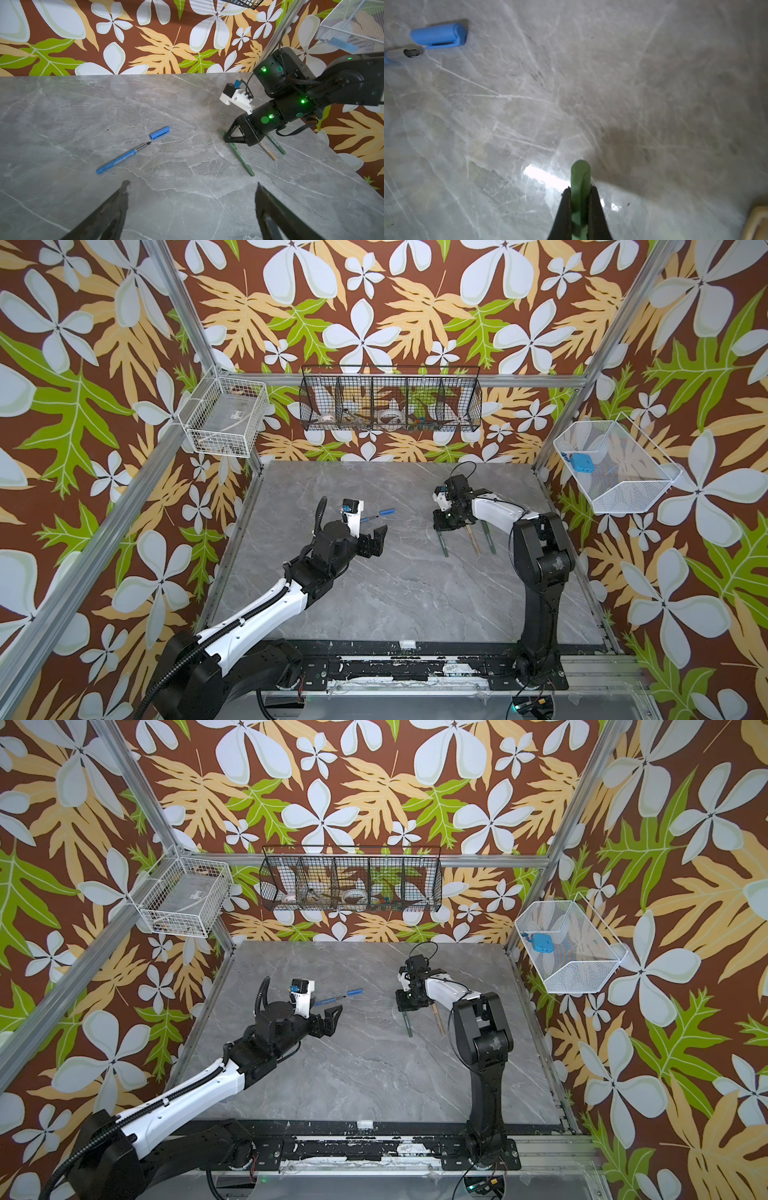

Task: Insert pens into pen caps
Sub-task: Place the pen at the center of the table.

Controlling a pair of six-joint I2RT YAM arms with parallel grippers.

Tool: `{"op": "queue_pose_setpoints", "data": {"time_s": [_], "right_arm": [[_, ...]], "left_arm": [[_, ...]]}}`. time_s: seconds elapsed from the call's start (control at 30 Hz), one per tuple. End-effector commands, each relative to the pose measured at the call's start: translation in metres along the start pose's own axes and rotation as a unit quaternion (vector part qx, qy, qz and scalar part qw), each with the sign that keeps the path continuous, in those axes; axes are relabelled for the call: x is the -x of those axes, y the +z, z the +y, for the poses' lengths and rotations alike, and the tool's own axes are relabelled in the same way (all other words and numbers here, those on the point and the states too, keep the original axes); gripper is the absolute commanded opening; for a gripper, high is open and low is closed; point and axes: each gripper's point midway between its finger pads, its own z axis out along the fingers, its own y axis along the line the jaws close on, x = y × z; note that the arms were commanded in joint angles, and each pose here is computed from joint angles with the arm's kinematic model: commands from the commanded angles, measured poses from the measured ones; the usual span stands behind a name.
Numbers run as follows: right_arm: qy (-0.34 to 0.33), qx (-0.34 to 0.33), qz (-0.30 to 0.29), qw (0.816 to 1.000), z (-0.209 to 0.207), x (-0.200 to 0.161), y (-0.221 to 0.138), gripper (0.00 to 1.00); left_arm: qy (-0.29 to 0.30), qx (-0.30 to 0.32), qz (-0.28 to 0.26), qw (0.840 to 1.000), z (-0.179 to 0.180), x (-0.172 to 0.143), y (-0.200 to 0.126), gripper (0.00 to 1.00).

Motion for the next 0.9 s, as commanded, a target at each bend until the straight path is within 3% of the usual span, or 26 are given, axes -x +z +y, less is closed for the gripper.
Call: {"op": "queue_pose_setpoints", "data": {"time_s": [0.0, 0.23, 0.43, 0.67, 0.87], "right_arm": [[-0.008, -0.006, 0.012, 1.0, -0.003, 0.001, 0.01, 0.03], [-0.012, -0.03, 0.01, 0.999, -0.012, 0.01, 0.016, 0.16], [-0.01, -0.014, -0.033, 0.999, -0.001, 0.031, -0.005, 0.27], [-0.016, -0.019, -0.117, 0.993, 0.009, 0.049, -0.061, 0.37], [-0.029, 0.034, -0.212, 0.976, 0.043, 0.041, -0.124, 0.43]], "left_arm": [[0.003, 0.014, 0.006, 1.0, 0.004, 0.0, 0.003, 0.97], [0.019, 0.022, 0.031, 0.999, 0.005, -0.007, 0.013, 1.0], [0.023, 0.04, 0.025, 0.999, 0.01, 0.001, 0.013, 1.0], [0.041, 0.056, 0.012, 0.998, 0.02, 0.013, 0.017, 1.0], [0.041, 0.058, 0.04, 0.997, 0.046, 0.026, 0.039, 1.0]]}}
